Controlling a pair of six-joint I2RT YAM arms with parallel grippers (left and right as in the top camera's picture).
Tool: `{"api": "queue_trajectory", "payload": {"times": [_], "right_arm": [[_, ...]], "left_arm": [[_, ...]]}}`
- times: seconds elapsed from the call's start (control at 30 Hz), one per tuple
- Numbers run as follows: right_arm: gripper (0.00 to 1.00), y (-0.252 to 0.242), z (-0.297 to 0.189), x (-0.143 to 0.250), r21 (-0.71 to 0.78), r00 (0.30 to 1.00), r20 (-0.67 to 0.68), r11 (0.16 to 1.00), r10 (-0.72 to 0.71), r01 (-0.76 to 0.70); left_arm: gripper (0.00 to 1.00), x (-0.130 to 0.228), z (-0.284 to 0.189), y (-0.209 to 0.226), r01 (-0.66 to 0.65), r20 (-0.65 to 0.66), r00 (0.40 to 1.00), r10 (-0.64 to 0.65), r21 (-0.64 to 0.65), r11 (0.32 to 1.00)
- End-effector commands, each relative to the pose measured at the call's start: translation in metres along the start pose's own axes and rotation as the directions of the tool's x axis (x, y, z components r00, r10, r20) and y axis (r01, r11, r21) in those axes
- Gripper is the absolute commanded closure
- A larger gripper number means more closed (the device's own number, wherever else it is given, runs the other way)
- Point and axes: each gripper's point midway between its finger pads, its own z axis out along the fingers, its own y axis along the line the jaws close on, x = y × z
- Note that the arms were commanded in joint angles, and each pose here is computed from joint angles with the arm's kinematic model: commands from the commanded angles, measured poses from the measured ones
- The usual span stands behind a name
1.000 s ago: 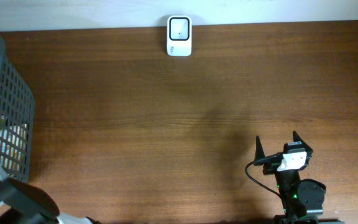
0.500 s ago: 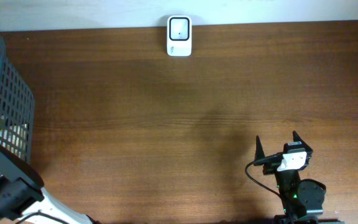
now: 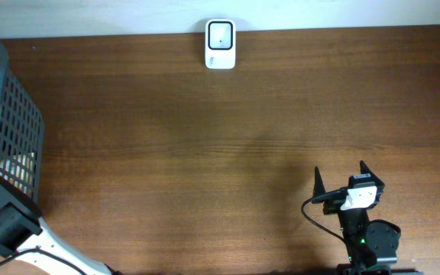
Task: Scan the item barcode
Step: 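Reach the left gripper into the grey basket and grasp a yellow-green snack pack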
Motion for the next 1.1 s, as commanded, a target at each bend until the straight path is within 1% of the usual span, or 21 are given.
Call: {"api": "queue_trajectory", "payload": {"times": [0.0, 0.07, 0.13, 0.2, 0.3, 0.37, 0.4, 0.43, 0.47, 0.5, 0.63, 0.67, 0.7, 0.73, 0.8, 0.83, 0.87, 0.97, 1.0, 1.03, 1.07], "right_arm": [[0.01, 0.001, 0.0, 0.003, -0.004, 1.0, -0.004, 1.0, 0.004, -0.004], [0.01, 0.001, 0.0, 0.003, -0.004, 1.0, -0.004, 1.0, 0.004, -0.004], [0.01, 0.001, 0.0, 0.003, -0.004, 1.0, -0.004, 1.0, 0.004, -0.004], [0.01, 0.001, 0.0, 0.003, -0.004, 1.0, -0.004, 1.0, 0.004, -0.004], [0.01, 0.001, 0.0, 0.003, -0.004, 1.0, -0.004, 1.0, 0.004, -0.004], [0.01, 0.001, 0.0, 0.003, -0.004, 1.0, -0.004, 1.0, 0.004, -0.004], [0.01, 0.001, 0.0, 0.003, -0.004, 1.0, -0.004, 1.0, 0.004, -0.004], [0.01, 0.001, 0.0, 0.003, -0.004, 1.0, -0.004, 1.0, 0.004, -0.004], [0.01, 0.001, 0.0, 0.003, -0.004, 1.0, -0.004, 1.0, 0.004, -0.004], [0.01, 0.001, 0.0, 0.003, -0.004, 1.0, -0.004, 1.0, 0.004, -0.004], [0.01, 0.001, 0.0, 0.003, -0.004, 1.0, -0.004, 1.0, 0.004, -0.004], [0.01, 0.001, 0.0, 0.003, -0.004, 1.0, -0.004, 1.0, 0.004, -0.004], [0.01, 0.001, 0.0, 0.003, -0.004, 1.0, -0.004, 1.0, 0.004, -0.004], [0.01, 0.001, 0.0, 0.003, -0.004, 1.0, -0.004, 1.0, 0.004, -0.004], [0.01, 0.001, 0.0, 0.003, -0.004, 1.0, -0.004, 1.0, 0.004, -0.004], [0.01, 0.001, 0.0, 0.003, -0.004, 1.0, -0.004, 1.0, 0.004, -0.004], [0.01, 0.001, 0.0, 0.003, -0.004, 1.0, -0.004, 1.0, 0.004, -0.004], [0.01, 0.001, 0.0, 0.003, -0.004, 1.0, -0.004, 1.0, 0.004, -0.004], [0.01, 0.001, 0.0, 0.003, -0.004, 1.0, -0.004, 1.0, 0.004, -0.004], [0.01, 0.001, 0.0, 0.003, -0.004, 1.0, -0.004, 1.0, 0.004, -0.004], [0.01, 0.001, 0.0, 0.003, -0.004, 1.0, -0.004, 1.0, 0.004, -0.004]], "left_arm": [[0.09, 0.014, 0.015, 0.002, -0.001, -0.034, 0.999, 0.001, 0.013, 1.0], [0.11, 0.016, 0.015, 0.004, 0.003, -0.038, 0.999, -0.003, 0.012, 1.0], [0.17, 0.022, 0.018, 0.003, 0.006, -0.05, 0.999, -0.005, 0.014, 1.0], [0.31, 0.028, 0.024, 0.001, 0.006, -0.052, 0.999, -0.005, 0.014, 1.0], [0.61, 0.029, 0.026, 0.001, 0.007, -0.042, 0.999, -0.006, 0.011, 1.0], [0.77, 0.022, 0.026, 0.003, 0.009, -0.015, 1.0, -0.009, 0.002, 1.0], [0.83, 0.018, 0.026, 0.005, 0.011, 0.0, 1.0, -0.011, -0.004, 1.0], [0.85, 0.014, 0.025, 0.006, 0.012, 0.009, 1.0, -0.011, -0.007, 1.0], [0.94, 0.006, 0.021, 0.009, 0.014, 0.028, 1.0, -0.014, -0.015, 1.0], [1.0, -0.002, 0.018, 0.012, 0.038, 0.046, 0.998, -0.037, -0.02, 0.999], [1.0, -0.034, -0.006, 0.025, 0.187, 0.108, 0.977, -0.184, -0.021, 0.982], [1.0, -0.046, -0.023, 0.031, 0.228, 0.115, 0.968, -0.224, -0.017, 0.974], [1.0, -0.053, -0.037, 0.035, 0.263, 0.115, 0.959, -0.26, -0.013, 0.965], [0.91, -0.058, -0.051, 0.037, 0.302, 0.105, 0.948, -0.299, -0.008, 0.953], [0.49, -0.061, -0.077, 0.041, 0.356, 0.077, 0.932, -0.354, -0.003, 0.935], [0.35, -0.059, -0.089, 0.041, 0.355, 0.057, 0.934, -0.354, -0.003, 0.935], [0.23, -0.056, -0.096, 0.04, 0.352, 0.035, 0.935, -0.352, -0.003, 0.936], [0.13, -0.047, -0.098, 0.036, 0.33, -0.004, 0.944, -0.33, 0.002, 0.944], [0.13, -0.048, -0.096, 0.03, 0.255, -0.007, 0.967, -0.255, 0.037, 0.966], [0.09, -0.053, -0.093, 0.014, 0.092, 0.017, 0.995, -0.095, 0.137, 0.986], [0.08, -0.054, -0.092, 0.006, 0.006, 0.035, 0.999, -0.012, 0.18, 0.984]]}}
